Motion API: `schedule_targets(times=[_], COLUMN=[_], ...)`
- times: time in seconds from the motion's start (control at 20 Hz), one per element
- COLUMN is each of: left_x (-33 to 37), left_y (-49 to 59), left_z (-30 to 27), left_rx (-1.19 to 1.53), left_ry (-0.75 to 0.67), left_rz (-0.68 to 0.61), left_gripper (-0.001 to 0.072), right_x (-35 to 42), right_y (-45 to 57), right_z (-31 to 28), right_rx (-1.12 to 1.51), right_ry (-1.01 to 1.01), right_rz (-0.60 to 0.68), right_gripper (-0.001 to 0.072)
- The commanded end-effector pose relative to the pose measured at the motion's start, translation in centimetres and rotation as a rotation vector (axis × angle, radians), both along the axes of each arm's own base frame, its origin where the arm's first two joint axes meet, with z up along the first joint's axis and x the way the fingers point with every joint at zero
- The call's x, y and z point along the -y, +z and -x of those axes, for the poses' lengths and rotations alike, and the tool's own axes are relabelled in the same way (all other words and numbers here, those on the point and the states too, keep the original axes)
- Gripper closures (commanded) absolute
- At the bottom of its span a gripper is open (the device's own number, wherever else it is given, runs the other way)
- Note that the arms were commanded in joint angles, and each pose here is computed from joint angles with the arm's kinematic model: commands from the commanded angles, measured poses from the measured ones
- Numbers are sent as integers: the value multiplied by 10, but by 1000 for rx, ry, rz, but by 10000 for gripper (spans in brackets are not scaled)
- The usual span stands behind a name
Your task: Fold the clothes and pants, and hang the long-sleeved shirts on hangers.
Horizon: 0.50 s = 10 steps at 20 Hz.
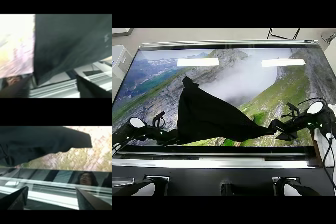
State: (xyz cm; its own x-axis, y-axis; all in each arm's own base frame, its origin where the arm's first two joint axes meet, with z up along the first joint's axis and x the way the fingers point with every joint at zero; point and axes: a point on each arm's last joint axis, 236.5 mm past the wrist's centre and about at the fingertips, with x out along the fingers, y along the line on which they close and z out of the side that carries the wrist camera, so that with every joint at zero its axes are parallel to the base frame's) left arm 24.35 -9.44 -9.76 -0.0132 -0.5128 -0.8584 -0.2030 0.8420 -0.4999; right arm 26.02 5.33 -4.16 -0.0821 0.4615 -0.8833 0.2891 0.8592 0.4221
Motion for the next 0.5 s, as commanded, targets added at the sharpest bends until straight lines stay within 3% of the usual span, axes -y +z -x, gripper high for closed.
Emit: schedule_targets(times=[0.0, 0.05, 0.1, 0.15, 0.45], left_x=[12, 15, 17, 18, 22], left_y=[-9, -9, -9, -8, 22], left_z=[-17, -18, -18, -16, -15], left_rx=[38, 47, 51, 55, 148], left_ry=[64, 61, 49, 29, -33], left_rz=[-19, -23, -24, -21, -7], left_gripper=[282, 398, 584, 687, 688], right_x=[4, 5, 6, 4, -9], right_y=[-11, -18, -24, -29, -41], right_z=[-4, -5, -5, -6, -28], right_rx=[22, 30, 36, 42, 135], right_ry=[-22, -35, -54, -74, -180], right_rz=[23, 34, 38, 35, -25], right_gripper=[40, 25, 24, 24, 24])
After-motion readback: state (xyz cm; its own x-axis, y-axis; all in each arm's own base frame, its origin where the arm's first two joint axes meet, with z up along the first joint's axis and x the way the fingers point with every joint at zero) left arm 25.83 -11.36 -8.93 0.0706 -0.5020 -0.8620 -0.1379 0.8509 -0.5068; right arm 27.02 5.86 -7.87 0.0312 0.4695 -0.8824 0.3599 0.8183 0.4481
